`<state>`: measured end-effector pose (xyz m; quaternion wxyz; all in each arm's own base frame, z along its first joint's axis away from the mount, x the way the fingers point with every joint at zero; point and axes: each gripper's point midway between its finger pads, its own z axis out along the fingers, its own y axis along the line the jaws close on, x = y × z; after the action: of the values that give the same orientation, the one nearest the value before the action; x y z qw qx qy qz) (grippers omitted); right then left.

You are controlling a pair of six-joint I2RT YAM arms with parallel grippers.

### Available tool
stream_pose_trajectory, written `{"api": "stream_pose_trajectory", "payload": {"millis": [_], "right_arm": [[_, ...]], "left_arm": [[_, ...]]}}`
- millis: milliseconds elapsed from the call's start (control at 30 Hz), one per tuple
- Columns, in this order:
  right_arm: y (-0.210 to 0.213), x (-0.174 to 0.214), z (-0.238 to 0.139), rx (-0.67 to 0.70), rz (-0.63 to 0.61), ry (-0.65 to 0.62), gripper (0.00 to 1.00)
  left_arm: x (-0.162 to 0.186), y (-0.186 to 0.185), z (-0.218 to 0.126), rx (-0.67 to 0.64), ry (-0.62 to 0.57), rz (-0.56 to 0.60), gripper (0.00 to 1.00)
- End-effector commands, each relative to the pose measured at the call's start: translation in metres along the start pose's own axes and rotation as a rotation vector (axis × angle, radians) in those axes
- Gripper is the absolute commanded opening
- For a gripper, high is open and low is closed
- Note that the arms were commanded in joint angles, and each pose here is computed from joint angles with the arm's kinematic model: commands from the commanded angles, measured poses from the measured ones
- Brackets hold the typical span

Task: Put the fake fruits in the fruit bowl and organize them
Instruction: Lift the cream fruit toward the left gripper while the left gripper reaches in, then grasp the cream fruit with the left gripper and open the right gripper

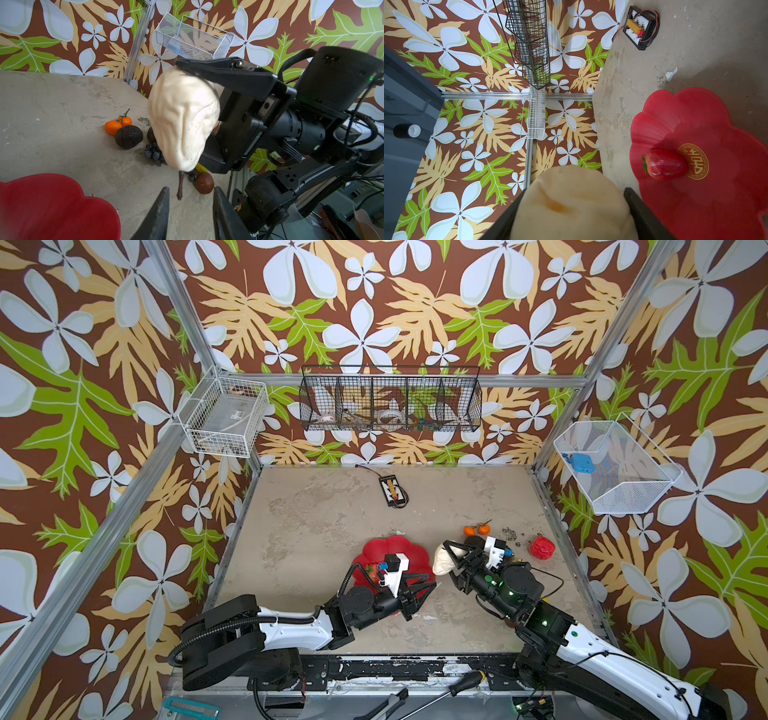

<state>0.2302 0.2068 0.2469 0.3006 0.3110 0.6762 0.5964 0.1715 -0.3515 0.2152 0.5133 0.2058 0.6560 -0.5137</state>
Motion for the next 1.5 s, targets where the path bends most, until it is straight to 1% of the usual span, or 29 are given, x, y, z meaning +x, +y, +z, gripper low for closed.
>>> {"api": "stream_pose_trajectory", "payload": {"millis": [0, 67, 233, 300, 433, 500, 533, 667, 833, 967, 1033, 1167, 1233, 1300, 1400, 1467], "right_arm": [[0.011, 0.0, -0.001, -0.044, 0.003, -0.002, 0.67], [0.011, 0.002, -0.002, -0.047, 0.004, 0.003, 0.67], [0.012, 0.003, -0.003, -0.05, 0.003, 0.01, 0.67], [0.012, 0.004, -0.003, -0.052, 0.004, 0.013, 0.67], [0.013, 0.004, -0.004, -0.057, 0.0, 0.013, 0.67], [0.013, 0.004, -0.004, -0.054, -0.001, 0.012, 0.67], [0.012, 0.004, -0.004, -0.052, -0.002, 0.012, 0.67], [0.013, 0.003, -0.004, -0.054, 0.001, 0.01, 0.67], [0.012, 0.004, -0.004, -0.046, -0.004, 0.011, 0.67], [0.01, 0.005, -0.003, -0.036, -0.015, 0.015, 0.71], [0.013, 0.005, -0.003, -0.03, -0.038, 0.015, 0.77], [0.011, -0.002, -0.009, 0.037, -0.135, -0.015, 0.99], [0.008, -0.011, -0.014, 0.088, -0.219, -0.052, 1.0], [-0.002, -0.024, -0.023, 0.172, -0.328, -0.108, 1.0], [-0.012, -0.043, -0.039, 0.286, -0.52, -0.171, 0.99], [-0.022, -0.052, -0.05, 0.364, -0.637, -0.19, 0.99]], "left_arm": [[-0.011, -0.005, 0.003, 0.015, -0.046, 0.005, 0.34], [-0.01, -0.004, 0.005, 0.011, -0.042, 0.0, 0.33], [-0.007, -0.002, 0.007, -0.002, -0.04, -0.008, 0.32], [-0.008, -0.001, 0.008, -0.005, -0.04, -0.009, 0.31], [-0.007, -0.001, 0.009, -0.01, -0.031, -0.012, 0.22], [-0.006, -0.001, 0.01, -0.011, -0.025, -0.015, 0.15], [-0.005, 0.0, 0.011, -0.012, -0.021, -0.014, 0.13], [-0.003, 0.001, 0.01, -0.017, -0.016, -0.016, 0.12], [-0.004, 0.002, 0.01, -0.027, -0.017, -0.014, 0.07], [-0.006, 0.004, 0.009, -0.041, -0.023, -0.002, 0.03], [-0.008, 0.006, 0.008, -0.056, -0.023, 0.009, 0.02], [-0.009, 0.011, 0.002, -0.093, -0.007, 0.039, 0.01], [-0.006, 0.013, -0.001, -0.111, 0.029, 0.064, 0.01], [0.001, 0.017, -0.004, -0.149, 0.102, 0.1, 0.01], [0.006, 0.032, -0.016, -0.255, 0.204, 0.144, 0.01], [0.008, 0.041, -0.025, -0.33, 0.271, 0.171, 0.01]]}}
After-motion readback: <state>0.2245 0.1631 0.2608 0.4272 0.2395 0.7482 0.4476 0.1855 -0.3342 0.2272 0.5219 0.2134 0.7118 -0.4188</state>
